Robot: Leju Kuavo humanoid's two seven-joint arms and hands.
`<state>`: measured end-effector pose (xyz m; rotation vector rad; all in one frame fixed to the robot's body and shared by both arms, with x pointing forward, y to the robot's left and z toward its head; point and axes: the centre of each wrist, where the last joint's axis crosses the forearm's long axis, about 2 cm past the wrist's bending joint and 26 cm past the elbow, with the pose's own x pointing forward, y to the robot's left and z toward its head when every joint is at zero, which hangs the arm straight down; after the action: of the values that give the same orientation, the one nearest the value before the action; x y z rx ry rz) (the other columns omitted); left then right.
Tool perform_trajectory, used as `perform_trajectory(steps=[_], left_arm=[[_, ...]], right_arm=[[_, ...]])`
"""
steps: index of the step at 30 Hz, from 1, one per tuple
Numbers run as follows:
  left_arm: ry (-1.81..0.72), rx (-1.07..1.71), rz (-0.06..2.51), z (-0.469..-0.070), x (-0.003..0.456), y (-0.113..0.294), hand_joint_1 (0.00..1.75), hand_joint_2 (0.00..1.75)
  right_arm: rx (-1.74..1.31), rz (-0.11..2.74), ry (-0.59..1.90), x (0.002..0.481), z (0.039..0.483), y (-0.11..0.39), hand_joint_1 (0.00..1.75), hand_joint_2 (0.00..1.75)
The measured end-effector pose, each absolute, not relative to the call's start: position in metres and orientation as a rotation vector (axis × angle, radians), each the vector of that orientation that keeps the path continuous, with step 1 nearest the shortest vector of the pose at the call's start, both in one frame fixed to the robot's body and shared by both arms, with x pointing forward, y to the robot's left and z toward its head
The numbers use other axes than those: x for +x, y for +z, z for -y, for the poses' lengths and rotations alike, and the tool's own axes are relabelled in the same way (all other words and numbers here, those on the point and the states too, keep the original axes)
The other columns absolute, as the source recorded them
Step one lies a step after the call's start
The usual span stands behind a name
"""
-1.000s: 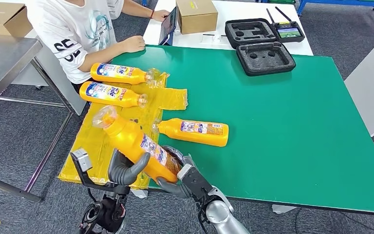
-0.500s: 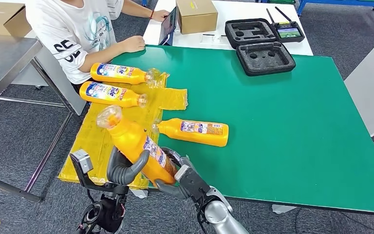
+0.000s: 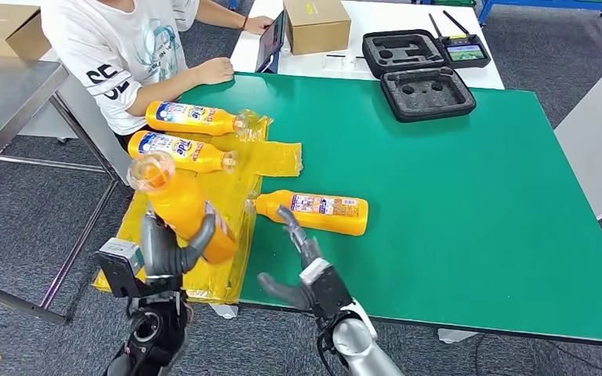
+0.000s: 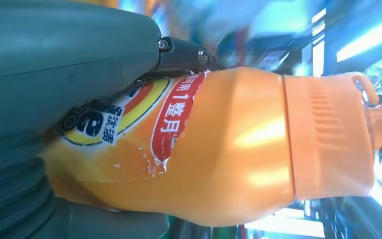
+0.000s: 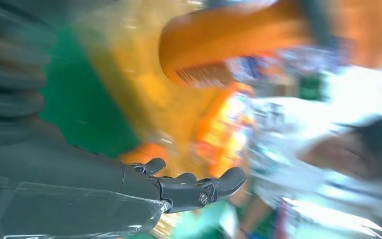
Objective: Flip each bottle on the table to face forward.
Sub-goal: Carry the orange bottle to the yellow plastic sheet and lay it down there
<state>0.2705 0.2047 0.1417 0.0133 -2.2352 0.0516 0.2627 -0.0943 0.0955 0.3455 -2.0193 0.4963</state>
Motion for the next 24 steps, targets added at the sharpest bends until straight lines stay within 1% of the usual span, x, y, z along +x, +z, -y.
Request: perform_trajectory(steps=[4, 8, 12, 15, 20, 24], left_arm=[[-0.075, 0.301, 2.298, -0.229, 0.287, 0.149, 1.75, 1.75], [-0.222, 0.496, 2.281, -0.248, 0.302, 0.152, 1.75, 1.75], [-0.502, 0.68, 2.176, -0.269, 0.321, 0.151, 1.75, 1.75], [-0.726, 0.753, 2.066, -0.288, 0.337, 0.147, 1.75, 1.75], [-0.986, 0.755, 1.899, -0.307, 0.353, 0.137, 1.75, 1.75], [-1.153, 0.746, 1.778, -0.315, 0.363, 0.131, 1.75, 1.75]], right_arm=[[0.399, 2.147, 0.356, 0.266, 0.098, 0.122, 0.0, 0.0], [0.438, 2.232, 0.25, 0.267, 0.101, 0.139, 0.0, 0.0], [0.456, 2.304, 0.134, 0.264, 0.104, 0.155, 0.0, 0.0], [0.477, 2.345, 0.072, 0.262, 0.106, 0.168, 0.0, 0.0], [0.51, 2.362, 0.048, 0.261, 0.106, 0.175, 0.0, 0.0], [0.526, 2.361, 0.056, 0.261, 0.105, 0.176, 0.0, 1.75]])
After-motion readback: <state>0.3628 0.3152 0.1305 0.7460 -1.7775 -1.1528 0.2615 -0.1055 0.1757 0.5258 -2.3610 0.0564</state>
